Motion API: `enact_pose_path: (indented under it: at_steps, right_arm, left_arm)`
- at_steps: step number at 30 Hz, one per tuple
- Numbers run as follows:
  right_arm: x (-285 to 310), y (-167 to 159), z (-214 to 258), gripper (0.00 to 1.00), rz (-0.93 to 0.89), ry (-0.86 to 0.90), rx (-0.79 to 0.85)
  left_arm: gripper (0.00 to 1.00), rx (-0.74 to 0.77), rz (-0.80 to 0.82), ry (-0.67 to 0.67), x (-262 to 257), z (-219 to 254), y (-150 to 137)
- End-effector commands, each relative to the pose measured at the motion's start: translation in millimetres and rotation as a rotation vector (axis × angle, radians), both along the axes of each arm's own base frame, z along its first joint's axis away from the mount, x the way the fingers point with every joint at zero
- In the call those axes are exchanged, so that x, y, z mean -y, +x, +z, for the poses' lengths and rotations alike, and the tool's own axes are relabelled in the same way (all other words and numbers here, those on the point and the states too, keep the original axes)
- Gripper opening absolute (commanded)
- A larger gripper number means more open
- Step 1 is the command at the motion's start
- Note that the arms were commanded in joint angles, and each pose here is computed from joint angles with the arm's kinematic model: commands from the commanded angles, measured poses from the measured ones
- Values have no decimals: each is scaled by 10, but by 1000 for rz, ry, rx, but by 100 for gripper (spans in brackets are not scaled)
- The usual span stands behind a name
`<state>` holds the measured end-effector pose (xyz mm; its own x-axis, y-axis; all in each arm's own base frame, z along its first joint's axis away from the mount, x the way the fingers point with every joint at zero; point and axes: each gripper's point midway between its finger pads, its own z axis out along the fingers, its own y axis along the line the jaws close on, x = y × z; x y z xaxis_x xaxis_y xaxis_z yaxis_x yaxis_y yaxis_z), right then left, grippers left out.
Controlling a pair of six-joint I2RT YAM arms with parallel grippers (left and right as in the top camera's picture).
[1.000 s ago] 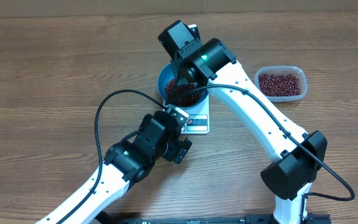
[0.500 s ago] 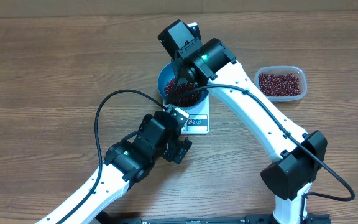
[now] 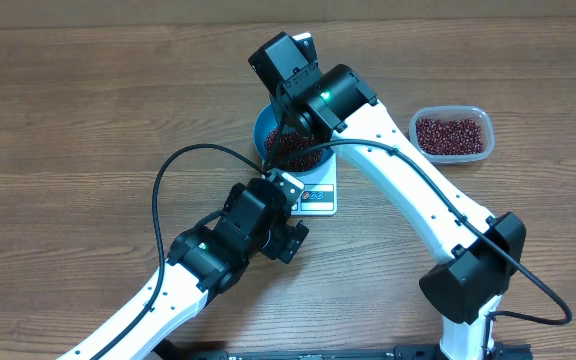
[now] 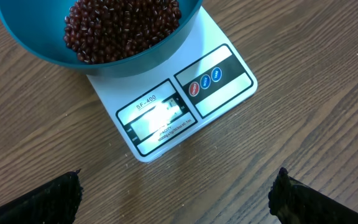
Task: Scoop item into bowl and weigh 150g on scale
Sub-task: 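Move the empty scoop with the right gripper back to the bean tub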
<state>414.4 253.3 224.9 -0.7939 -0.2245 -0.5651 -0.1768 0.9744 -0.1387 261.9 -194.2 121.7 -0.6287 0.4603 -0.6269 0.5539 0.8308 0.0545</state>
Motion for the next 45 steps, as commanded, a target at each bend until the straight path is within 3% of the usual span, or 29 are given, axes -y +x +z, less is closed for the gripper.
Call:
enact_pose_path:
  at_steps: [1,6,15,32,45]
  right_arm:
    - [63,-71,624,4,-24,101,122]
    - [264,-122,975,4,-68,96,217]
    - [977,-31,1262,4,-299,-167,387]
    - [2648,77,802,4,-670,-125,129]
    - [2802,-9,-188,4,-681,-247,-78]
  left_arm:
    - [99,-7,14,14,-35,-54,0]
    - [99,-7,14,14,-35,-54,0]
    - [100,-7,14,14,-36,-54,0]
    - [100,-7,14,14,-35,-54,0]
    - [100,-7,14,14,-35,-54,0]
